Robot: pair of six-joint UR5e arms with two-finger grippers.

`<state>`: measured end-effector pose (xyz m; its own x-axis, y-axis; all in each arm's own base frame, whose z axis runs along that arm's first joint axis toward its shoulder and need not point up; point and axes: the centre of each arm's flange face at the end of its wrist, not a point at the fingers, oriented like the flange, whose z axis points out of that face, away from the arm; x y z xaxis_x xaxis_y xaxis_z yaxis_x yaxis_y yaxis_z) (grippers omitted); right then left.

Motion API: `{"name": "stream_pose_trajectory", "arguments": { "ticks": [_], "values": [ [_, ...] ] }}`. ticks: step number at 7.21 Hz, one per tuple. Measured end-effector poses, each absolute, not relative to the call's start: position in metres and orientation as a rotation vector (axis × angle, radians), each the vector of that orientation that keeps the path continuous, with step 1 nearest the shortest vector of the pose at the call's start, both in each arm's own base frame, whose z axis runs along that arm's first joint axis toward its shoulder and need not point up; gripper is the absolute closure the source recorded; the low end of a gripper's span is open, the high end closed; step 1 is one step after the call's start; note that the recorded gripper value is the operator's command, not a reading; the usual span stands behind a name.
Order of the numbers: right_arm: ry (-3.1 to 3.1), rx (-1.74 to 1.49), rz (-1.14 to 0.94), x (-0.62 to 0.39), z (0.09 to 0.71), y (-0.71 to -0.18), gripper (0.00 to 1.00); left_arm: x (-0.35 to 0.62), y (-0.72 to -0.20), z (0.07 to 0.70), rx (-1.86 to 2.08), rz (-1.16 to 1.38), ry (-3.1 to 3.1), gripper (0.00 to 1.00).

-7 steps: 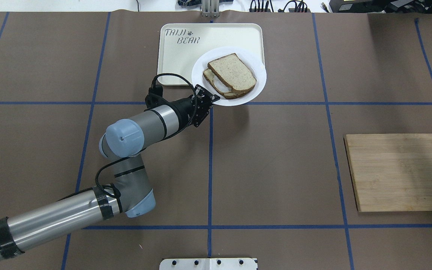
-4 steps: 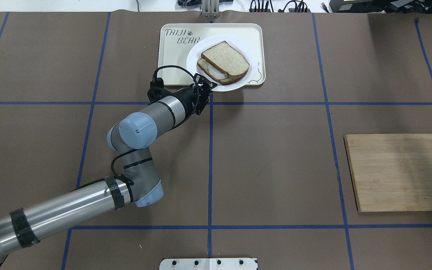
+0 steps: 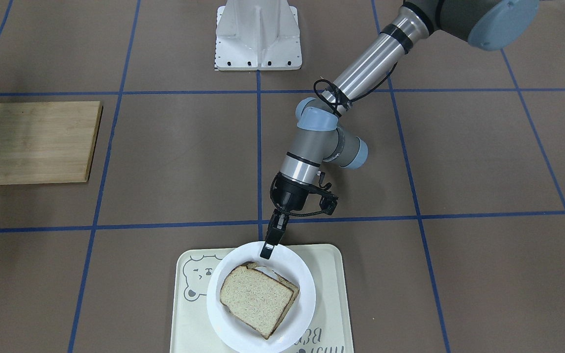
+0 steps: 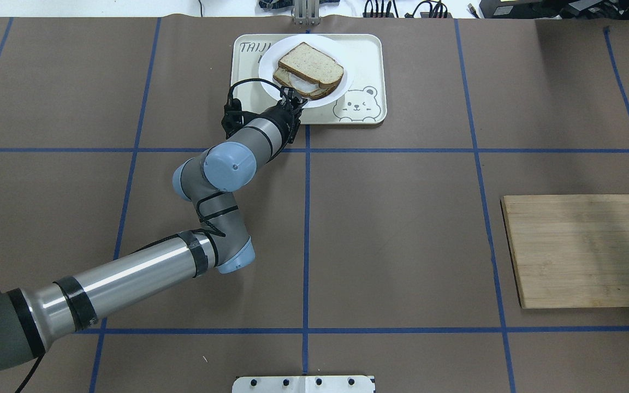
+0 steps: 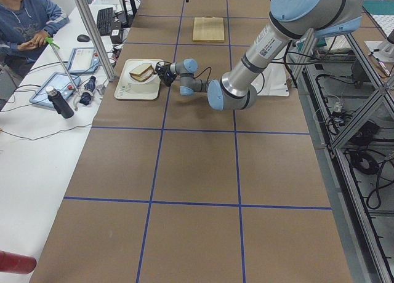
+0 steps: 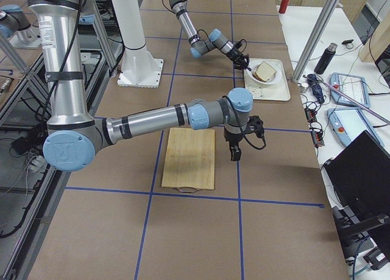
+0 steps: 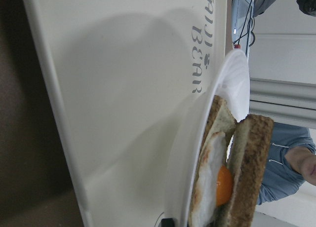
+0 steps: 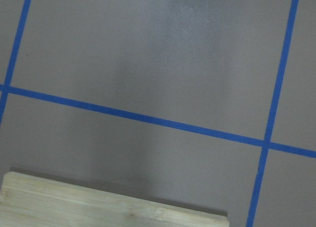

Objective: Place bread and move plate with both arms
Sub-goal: 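Lift the plate with the left gripper and carry it onto the bear tray, then lower the plate onto the tray and open the left gripper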

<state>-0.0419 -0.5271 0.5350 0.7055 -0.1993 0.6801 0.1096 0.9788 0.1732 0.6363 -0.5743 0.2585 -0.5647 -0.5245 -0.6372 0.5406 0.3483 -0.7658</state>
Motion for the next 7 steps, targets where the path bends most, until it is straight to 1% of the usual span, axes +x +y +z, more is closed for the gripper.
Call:
{"name": "stream_pose_trajectory", "arguments": {
  "ticks": [3,4,5,6,7],
  "values": [
    [-0.769,0.12,-0.172,-0.043,0.5359,-0.5286,0.0,0.6417,-0.576,0.2651,0.006,-1.395,1.635,1.0],
    [-0.769,0.121,-0.173,-0.0435,0.5356,-0.529,0.0,0.6423,-0.5757,0.2647,0.002,-1.392,1.634,0.81],
    [-0.769,0.121,-0.173,-0.0438,0.5354,-0.5293,0.0,0.6427,-0.5752,0.2637,-0.003,-1.389,1.635,0.58],
    [-0.769,0.121,-0.173,-0.044,0.535,-0.5297,0.0,0.6428,-0.5747,0.262,-0.009,-1.384,1.638,0.45],
    [-0.77,0.121,-0.173,-0.0441,0.5344,-0.5301,0.0,0.6426,-0.574,0.2598,-0.013,-1.379,1.641,0.42]
  ]
}}
